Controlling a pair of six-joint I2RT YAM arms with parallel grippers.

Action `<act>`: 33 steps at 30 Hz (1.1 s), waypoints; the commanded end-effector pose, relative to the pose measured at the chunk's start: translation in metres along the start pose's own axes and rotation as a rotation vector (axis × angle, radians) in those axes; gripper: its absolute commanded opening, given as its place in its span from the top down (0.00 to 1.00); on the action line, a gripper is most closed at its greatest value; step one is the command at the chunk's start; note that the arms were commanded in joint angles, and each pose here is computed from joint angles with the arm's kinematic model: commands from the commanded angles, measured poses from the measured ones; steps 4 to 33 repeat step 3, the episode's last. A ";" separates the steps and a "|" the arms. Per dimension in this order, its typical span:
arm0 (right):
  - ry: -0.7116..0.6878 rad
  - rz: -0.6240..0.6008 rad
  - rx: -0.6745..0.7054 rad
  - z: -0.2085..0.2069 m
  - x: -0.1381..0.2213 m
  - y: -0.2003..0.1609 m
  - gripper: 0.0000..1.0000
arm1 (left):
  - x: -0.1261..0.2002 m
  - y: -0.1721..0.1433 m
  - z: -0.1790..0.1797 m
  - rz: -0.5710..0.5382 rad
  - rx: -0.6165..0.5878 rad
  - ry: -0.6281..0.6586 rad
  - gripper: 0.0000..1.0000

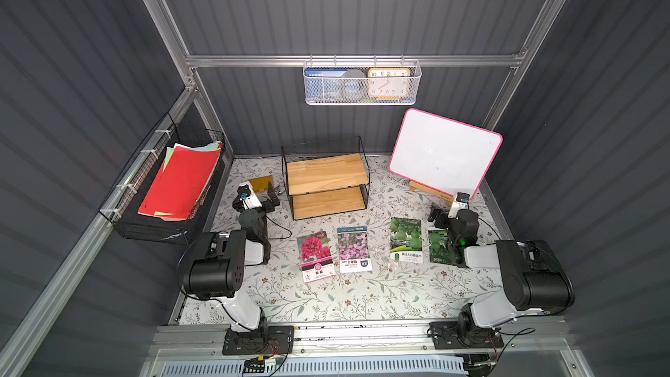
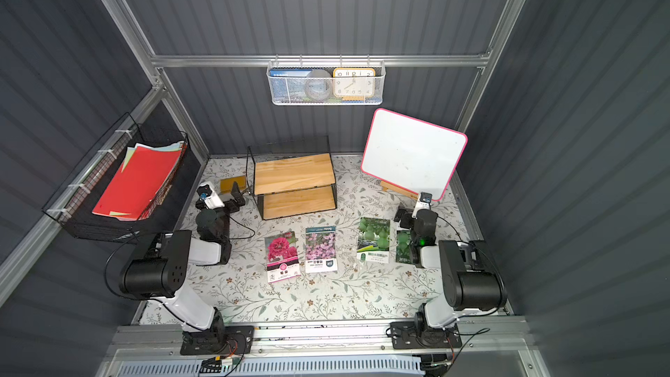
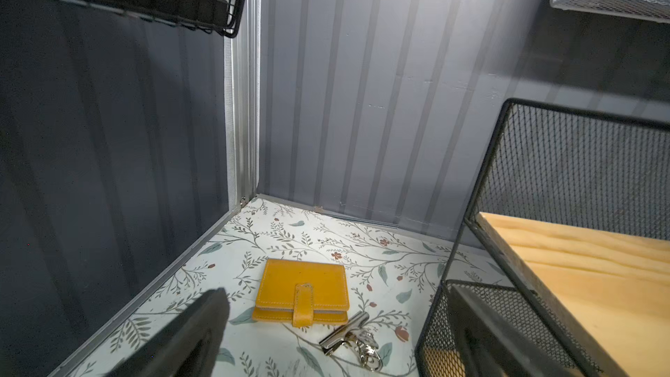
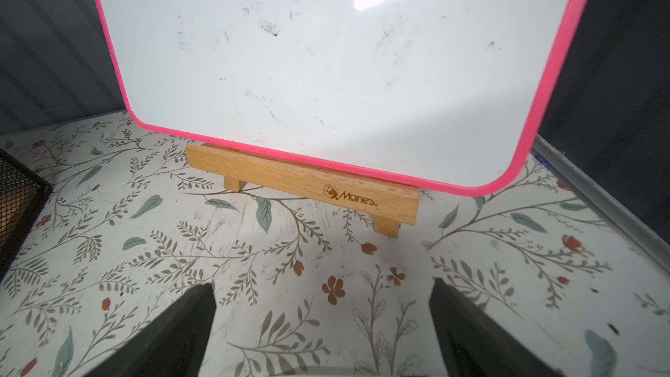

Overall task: Take the seed bag off the shelf
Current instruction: Reset both arms

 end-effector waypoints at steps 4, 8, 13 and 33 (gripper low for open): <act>0.006 -0.014 0.015 0.002 0.000 0.002 0.01 | -0.002 0.007 -0.003 -0.017 -0.008 -0.017 0.00; 0.006 -0.014 0.015 0.002 0.000 0.002 0.01 | -0.002 0.007 -0.003 -0.017 -0.008 -0.017 0.00; 0.006 -0.014 0.015 0.002 0.000 0.002 0.01 | -0.002 0.007 -0.003 -0.017 -0.008 -0.017 0.00; 0.006 -0.014 0.015 0.002 0.000 0.002 0.01 | -0.002 0.007 -0.003 -0.017 -0.008 -0.017 0.00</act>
Point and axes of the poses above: each gripper's point midway between its finger pads, its own x axis back along the fingers, its own z axis along the line the jaws close on, y = z × x, the point moved 3 cm from there along x, back along the fingers, and after that the axes turned 12 degrees about x, right-handed, at the moved point
